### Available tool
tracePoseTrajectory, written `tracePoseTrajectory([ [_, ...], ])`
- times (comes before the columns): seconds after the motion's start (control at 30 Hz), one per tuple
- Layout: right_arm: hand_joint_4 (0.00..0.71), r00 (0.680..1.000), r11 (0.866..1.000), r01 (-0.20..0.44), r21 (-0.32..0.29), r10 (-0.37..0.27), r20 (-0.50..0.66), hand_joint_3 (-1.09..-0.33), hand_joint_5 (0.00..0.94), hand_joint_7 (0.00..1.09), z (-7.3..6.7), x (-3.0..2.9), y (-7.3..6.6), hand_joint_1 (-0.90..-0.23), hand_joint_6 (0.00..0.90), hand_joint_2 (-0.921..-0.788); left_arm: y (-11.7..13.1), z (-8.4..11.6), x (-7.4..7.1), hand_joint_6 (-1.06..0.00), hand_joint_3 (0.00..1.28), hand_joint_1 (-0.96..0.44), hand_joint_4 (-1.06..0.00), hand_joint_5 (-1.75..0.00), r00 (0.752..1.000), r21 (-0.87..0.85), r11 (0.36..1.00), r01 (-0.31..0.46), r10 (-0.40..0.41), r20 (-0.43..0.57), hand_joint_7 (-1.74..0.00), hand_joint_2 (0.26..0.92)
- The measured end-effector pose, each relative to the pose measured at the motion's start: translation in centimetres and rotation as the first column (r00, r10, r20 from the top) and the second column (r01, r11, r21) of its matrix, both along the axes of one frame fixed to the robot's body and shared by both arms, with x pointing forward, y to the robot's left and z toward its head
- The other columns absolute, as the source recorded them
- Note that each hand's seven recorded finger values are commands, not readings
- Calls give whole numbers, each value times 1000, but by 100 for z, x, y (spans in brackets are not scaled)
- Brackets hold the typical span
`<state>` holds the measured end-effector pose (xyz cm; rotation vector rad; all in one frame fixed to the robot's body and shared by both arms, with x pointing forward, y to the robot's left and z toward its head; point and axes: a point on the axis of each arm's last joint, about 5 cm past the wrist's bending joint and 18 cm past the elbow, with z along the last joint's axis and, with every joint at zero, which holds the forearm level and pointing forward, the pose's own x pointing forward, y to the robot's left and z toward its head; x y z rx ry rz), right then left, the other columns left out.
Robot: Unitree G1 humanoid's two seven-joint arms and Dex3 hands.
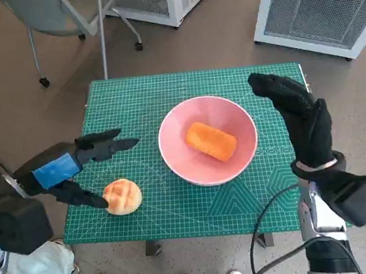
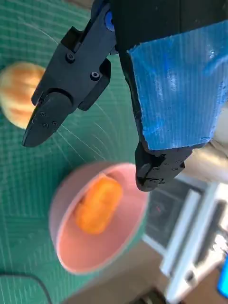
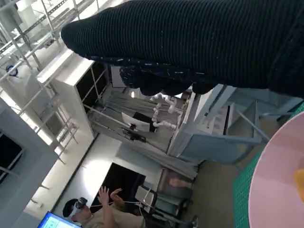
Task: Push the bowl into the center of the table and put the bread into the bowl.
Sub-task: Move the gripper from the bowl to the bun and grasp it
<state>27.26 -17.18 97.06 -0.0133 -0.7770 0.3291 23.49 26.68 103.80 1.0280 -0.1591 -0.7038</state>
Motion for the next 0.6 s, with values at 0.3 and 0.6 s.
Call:
tracePoseTrajectory([
  [0.3, 114, 1000, 1000, -15, 9, 15, -10, -770, 0, 454, -5, 13, -5, -727, -1, -921, -61, -133, -30, -351, 0, -232, -180, -6, 996, 58, 998, -23, 28, -86, -4, 735],
  [0.6, 113, 1000, 1000, -17, 11, 18, -18, -772, 0, 458, -6, 16, -19, -725, -1, -921, -151, -207, -36, -387, 1, -158, -237, -14, 990, 134, 990, -38, 55, -130, -13, 737],
])
